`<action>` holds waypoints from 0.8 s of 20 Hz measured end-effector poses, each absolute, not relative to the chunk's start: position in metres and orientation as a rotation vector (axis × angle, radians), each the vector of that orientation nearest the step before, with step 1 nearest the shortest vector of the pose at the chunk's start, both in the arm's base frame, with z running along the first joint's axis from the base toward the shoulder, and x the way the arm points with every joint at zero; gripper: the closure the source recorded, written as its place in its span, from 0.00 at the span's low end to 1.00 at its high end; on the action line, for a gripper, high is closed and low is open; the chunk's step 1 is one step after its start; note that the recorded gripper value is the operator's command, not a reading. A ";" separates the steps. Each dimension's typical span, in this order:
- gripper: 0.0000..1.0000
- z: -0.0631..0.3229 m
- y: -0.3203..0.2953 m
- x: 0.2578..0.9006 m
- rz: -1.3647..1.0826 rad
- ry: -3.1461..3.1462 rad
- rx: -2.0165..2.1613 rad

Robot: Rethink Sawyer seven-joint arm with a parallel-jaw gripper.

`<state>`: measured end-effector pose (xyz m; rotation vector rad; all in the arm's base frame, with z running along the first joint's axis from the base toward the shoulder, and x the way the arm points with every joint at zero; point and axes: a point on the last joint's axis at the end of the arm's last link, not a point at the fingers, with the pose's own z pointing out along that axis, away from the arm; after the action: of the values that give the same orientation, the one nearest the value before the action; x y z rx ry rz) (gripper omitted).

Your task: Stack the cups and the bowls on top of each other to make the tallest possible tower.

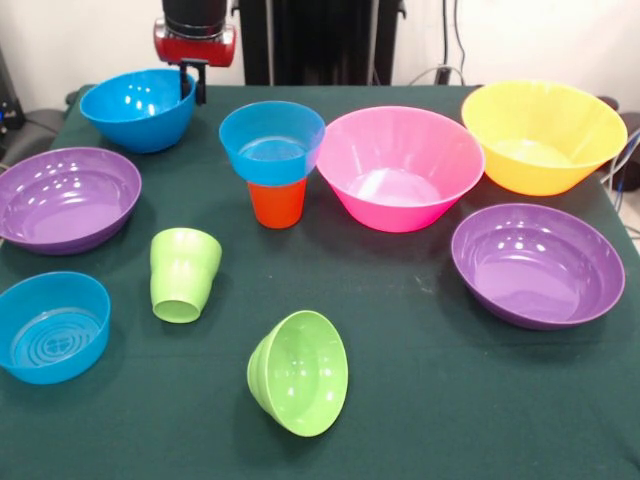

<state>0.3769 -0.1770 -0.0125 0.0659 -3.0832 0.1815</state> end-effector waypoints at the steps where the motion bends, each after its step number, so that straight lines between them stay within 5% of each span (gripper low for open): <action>1: 1.00 -0.011 -0.178 0.378 0.184 -3.083 0.062; 16: 1.00 0.046 -0.168 0.408 0.206 -2.887 -0.079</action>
<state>0.4082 -0.1680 0.0460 -0.0793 -2.8870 0.2057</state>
